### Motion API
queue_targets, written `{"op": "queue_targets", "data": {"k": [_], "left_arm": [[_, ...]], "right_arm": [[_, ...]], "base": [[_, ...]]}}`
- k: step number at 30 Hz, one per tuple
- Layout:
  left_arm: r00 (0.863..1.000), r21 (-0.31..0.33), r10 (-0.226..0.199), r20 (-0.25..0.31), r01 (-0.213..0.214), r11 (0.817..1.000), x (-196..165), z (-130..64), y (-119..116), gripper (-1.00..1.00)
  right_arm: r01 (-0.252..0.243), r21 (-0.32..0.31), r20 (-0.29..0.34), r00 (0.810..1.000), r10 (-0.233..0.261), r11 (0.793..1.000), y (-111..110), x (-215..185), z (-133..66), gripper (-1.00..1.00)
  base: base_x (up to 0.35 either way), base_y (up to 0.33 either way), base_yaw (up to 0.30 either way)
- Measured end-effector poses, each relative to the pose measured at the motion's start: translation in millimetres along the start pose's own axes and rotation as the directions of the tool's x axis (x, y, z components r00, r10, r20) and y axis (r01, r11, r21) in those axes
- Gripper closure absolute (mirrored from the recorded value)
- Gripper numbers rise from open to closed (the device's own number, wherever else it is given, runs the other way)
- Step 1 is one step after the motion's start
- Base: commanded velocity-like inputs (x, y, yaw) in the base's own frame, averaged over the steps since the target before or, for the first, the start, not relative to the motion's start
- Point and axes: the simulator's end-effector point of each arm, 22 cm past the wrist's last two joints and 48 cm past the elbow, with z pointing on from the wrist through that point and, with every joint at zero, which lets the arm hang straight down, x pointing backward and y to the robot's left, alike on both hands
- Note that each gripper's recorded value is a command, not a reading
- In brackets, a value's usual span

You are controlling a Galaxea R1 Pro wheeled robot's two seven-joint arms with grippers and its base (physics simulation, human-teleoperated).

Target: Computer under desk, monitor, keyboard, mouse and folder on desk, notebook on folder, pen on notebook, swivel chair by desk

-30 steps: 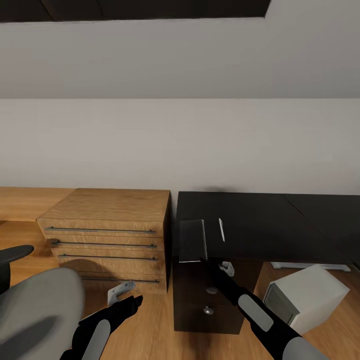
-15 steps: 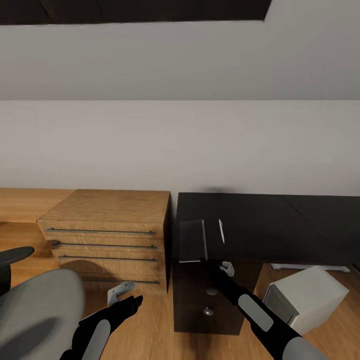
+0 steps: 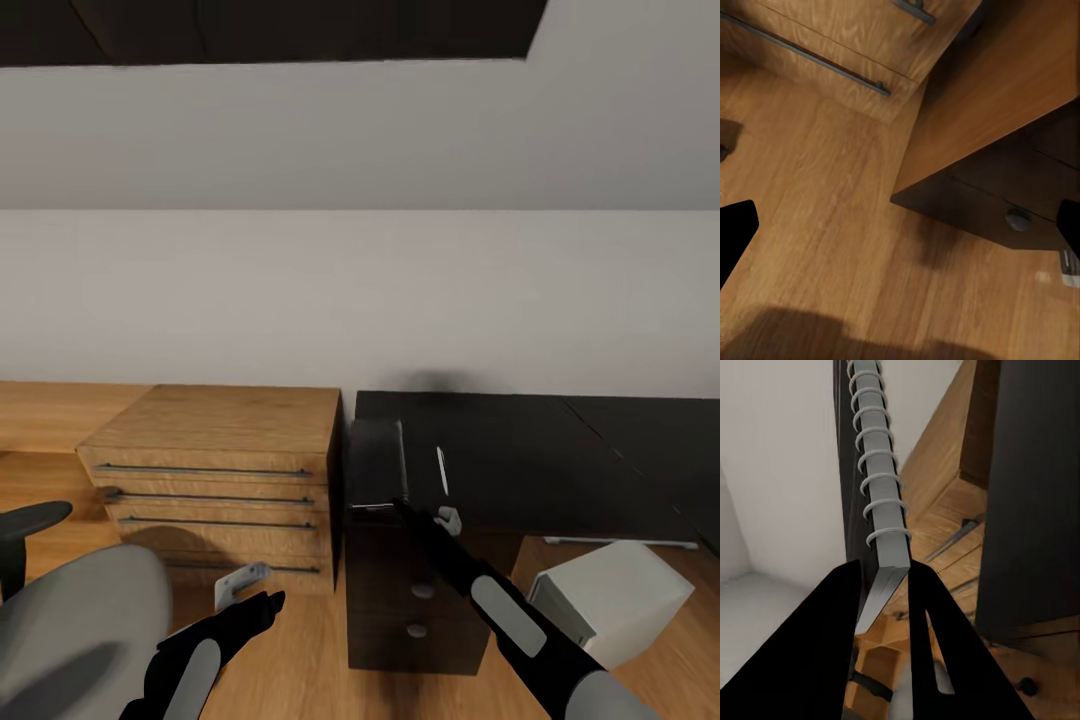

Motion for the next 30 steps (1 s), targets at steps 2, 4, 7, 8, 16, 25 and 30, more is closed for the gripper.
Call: {"op": "queue_targets", "data": {"k": [2,4,7,8,16,25,30], "left_arm": [[1.0,0.0,0.0,0.0,0.0,1.0,-2,-2.5,-1,-1.0],[1.0,0.0,0.0,0.0,0.0,1.0,-4,-5.0,-3,-1.0],[1.0,0.001,0.0,0.0,0.0,1.0,-8,-8.8,-4,-1.0],[1.0,0.001,0.0,0.0,0.0,1.0,-9,-10.0,-5,-1.0],[1.0,-0.005,0.002,-0.013,-0.002,1.0,-4,-8.7,-3,-1.0],[1.0,-0.006,0.004,-0.017,-0.004,1.0,-3,-7.9,-3,-1.0],[1.0,-0.006,0.004,-0.016,-0.004,1.0,-3,-7.8,-3,-1.0]], "right_arm": [[0.004,-0.012,0.002,1.0,-0.004,1.0,9,-3,0.7,1.0],[0.01,-0.017,0.005,1.0,-0.01,1.0,15,-9,-0.2,1.0],[0.028,-0.029,0.013,1.0,-0.028,0.999,26,-22,-3.5,1.0],[0.038,-0.035,0.018,0.999,-0.037,0.999,31,-28,-5.3,1.0],[0.062,-0.024,0.013,0.998,-0.062,0.998,54,-25,-22.7,1.0],[0.112,0.073,0.013,0.994,-0.113,0.991,63,-34,-46.8,1.0],[0.127,0.083,0.01,0.992,-0.128,0.988,66,-36,-56.0,1.0]], "base": [[0.0,0.0,0.0],[0.0,0.0,0.0],[0.0,0.0,0.0],[0.0,0.0,0.0],[0.0,0.0,0.0],[0.0,0.0,0.0],[-0.005,0.0,0.0]]}}
